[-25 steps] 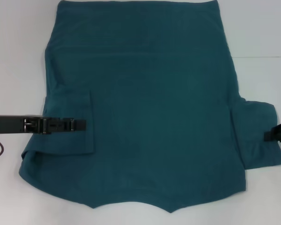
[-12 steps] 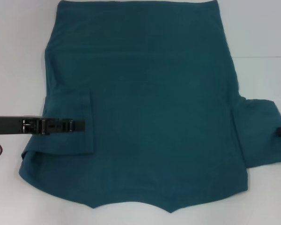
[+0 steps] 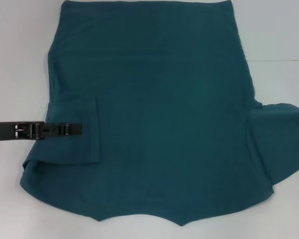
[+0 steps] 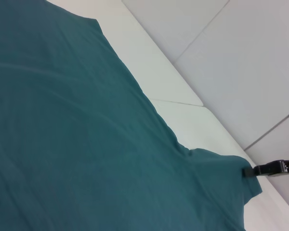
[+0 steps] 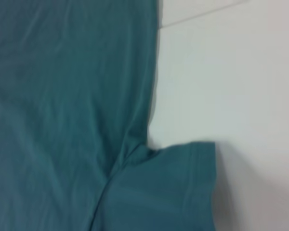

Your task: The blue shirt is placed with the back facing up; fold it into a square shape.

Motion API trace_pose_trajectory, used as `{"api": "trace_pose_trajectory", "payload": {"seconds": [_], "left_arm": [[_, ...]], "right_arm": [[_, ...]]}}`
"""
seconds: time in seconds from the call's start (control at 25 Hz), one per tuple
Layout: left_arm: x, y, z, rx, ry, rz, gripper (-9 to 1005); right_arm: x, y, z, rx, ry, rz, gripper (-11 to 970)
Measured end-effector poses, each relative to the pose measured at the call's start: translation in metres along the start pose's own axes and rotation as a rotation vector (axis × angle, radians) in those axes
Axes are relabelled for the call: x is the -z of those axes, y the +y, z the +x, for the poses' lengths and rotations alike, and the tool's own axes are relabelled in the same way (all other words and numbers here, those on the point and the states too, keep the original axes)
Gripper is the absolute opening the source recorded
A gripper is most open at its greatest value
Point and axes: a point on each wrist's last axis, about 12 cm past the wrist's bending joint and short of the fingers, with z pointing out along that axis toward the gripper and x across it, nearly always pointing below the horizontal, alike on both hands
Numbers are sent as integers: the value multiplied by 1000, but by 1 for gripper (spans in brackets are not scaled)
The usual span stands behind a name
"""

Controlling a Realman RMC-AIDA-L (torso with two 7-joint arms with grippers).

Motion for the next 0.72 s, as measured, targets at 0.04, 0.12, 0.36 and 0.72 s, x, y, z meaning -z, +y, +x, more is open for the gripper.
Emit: {"api": "trace_pose_trajectory", "payload": {"seconds": [0.04,0.12,0.36,0.72], "left_arm": [[1,0,0,1,-1,-1,638],[1,1,0,1,-1,-2,638],[1,0,0,0,-2,-2,637],[0,1,-4,8,-15,-7,637]], "right_arm": [[2,-1,-2,-5,-5,3,23],[5,0,-7,-24,-14,-2,23],[-1,29,-10,-5,75,-113,24],[-31,94,-10,57,165,-263,23]]}}
